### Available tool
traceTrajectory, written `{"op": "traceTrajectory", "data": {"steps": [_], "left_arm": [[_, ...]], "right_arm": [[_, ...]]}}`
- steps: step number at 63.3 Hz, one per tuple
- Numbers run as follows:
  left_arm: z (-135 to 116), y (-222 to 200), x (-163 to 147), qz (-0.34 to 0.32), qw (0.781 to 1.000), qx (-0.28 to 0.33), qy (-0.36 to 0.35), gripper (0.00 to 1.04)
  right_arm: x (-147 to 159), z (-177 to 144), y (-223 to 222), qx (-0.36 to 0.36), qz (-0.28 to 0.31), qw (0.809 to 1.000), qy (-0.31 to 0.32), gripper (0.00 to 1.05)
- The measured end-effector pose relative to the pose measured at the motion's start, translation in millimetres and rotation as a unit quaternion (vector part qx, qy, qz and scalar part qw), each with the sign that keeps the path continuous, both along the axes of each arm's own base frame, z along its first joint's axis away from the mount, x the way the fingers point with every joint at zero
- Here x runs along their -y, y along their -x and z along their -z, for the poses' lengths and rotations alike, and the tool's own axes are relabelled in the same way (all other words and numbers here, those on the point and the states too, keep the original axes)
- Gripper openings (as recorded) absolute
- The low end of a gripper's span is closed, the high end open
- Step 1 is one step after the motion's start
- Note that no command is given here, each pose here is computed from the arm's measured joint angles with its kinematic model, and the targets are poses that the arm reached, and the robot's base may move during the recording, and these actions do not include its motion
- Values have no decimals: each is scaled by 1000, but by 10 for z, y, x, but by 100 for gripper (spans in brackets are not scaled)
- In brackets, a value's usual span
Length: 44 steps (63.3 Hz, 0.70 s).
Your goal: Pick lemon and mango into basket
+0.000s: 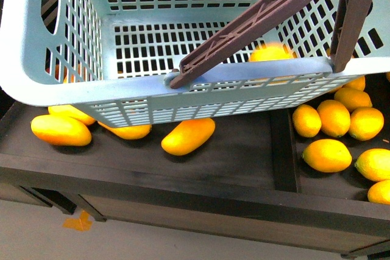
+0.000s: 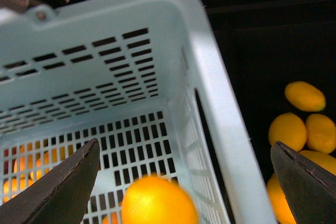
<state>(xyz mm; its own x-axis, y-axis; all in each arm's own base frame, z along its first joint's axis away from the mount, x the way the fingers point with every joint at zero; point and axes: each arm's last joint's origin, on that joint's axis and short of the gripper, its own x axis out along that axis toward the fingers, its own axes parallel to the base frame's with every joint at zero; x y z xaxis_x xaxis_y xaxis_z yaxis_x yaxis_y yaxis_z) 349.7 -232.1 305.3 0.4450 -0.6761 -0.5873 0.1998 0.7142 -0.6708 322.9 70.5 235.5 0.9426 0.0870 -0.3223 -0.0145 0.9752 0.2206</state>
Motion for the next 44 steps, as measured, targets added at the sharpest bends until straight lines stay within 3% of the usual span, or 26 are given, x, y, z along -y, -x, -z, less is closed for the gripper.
{"op": "traceTrajectory", "data": {"steps": [8,14,19,42,44], "left_arm": [[14,1,-4,-1,1000,-4,0,17],[12,8,6,0,1000,-3,0,17],[12,6,4,-1,1000,-3,0,17],[15,4,0,-1,1000,-4,1,17],[15,3,-2,-1,1000,-4,0,17]], "right_arm": [[47,-108,56,43,24,999,2,92],[131,-45,206,136,27,989,49,77],[214,65,378,161,25,984,73,65],[493,387,1028,162,24,981,104,3],[507,406,1073,162,24,981,106,2]]}}
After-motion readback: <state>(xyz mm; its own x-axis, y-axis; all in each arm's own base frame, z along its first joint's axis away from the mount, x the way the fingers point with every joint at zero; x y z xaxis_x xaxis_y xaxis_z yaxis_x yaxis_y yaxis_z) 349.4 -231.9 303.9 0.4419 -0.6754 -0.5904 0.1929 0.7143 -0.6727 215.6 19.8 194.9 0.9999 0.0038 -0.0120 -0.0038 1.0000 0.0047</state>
